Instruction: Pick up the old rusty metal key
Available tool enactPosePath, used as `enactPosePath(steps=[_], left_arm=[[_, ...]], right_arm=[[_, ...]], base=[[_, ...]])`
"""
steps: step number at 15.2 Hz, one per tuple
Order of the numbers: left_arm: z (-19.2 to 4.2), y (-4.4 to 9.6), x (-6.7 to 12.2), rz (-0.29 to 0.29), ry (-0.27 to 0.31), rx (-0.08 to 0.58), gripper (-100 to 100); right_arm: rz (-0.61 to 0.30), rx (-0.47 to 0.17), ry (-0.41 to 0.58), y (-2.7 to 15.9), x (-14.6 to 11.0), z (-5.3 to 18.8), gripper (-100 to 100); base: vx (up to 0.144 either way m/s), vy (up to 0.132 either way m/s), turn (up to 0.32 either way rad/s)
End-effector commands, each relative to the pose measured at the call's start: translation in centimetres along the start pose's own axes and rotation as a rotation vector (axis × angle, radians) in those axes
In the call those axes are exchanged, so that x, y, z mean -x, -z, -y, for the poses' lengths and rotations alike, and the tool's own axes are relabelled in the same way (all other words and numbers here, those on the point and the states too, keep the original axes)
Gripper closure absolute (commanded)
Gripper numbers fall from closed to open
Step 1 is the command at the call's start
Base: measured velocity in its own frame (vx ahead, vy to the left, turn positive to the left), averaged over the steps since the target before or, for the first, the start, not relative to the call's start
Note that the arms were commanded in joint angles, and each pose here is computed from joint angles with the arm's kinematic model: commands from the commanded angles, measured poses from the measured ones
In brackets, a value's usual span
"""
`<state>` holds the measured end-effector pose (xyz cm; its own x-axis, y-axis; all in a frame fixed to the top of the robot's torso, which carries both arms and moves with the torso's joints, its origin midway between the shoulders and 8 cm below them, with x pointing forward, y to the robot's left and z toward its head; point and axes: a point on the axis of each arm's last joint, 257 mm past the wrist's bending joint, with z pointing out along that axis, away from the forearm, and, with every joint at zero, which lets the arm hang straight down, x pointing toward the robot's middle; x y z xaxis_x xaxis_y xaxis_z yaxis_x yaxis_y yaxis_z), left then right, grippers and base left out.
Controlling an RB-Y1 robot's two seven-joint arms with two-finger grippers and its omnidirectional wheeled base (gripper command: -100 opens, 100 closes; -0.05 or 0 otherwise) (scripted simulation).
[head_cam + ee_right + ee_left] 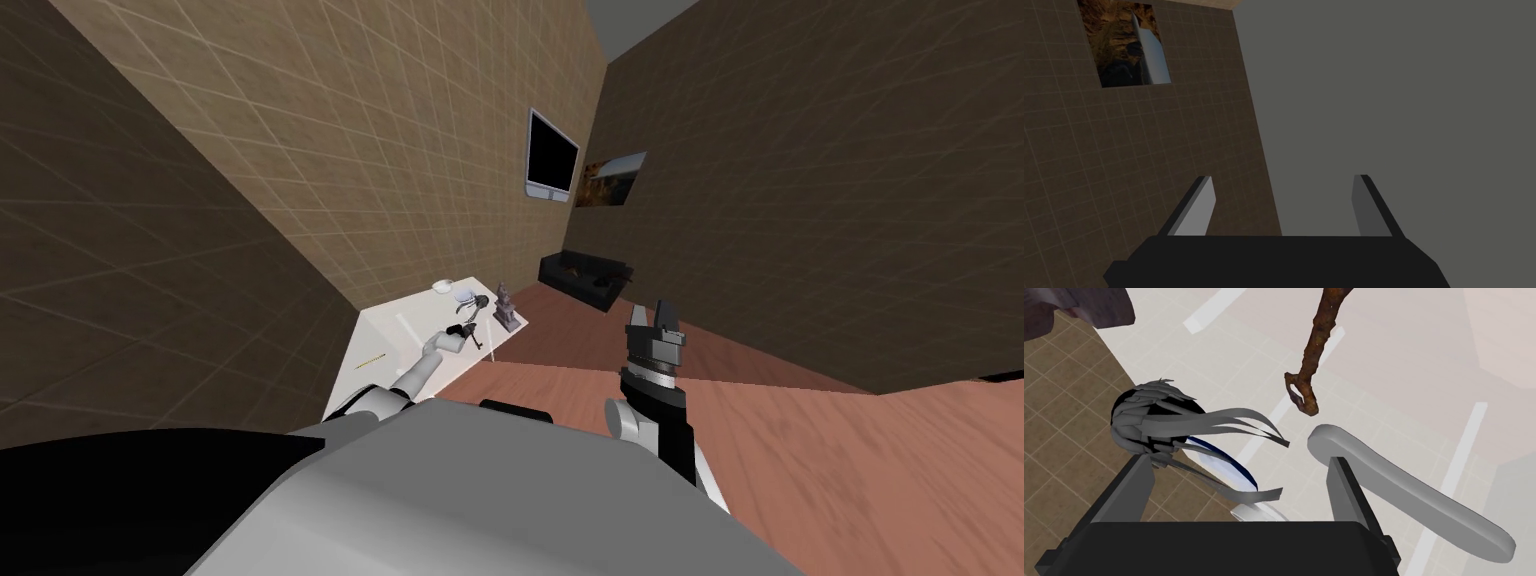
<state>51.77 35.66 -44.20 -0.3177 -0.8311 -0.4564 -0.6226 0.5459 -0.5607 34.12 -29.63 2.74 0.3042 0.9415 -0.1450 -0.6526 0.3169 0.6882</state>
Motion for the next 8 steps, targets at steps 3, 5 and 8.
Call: enactPosePath(steps=[3,5,8], left_arm=[[-2.6,-0.7,-0.9,-0.04,-0.016,0.099,-100],[-3.7,-0.9,-1.3,-0.065,-0.028,0.153,-100],[-5.3,-1.0,-1.8,-0.092,-0.037,0.214,-100]], right_arm=[[0.0,0.0,0.0,0.0,0.0,0.0,0],[0.0,0.0,0.0,0.0,0.0,0.0,0],[0.0,0.0,0.0,0.0,0.0,0.0,0]], base=[[0.01,0.002,-0.092],[0.018,0.006,-0.137],[0.017,0.007,-0.094]])
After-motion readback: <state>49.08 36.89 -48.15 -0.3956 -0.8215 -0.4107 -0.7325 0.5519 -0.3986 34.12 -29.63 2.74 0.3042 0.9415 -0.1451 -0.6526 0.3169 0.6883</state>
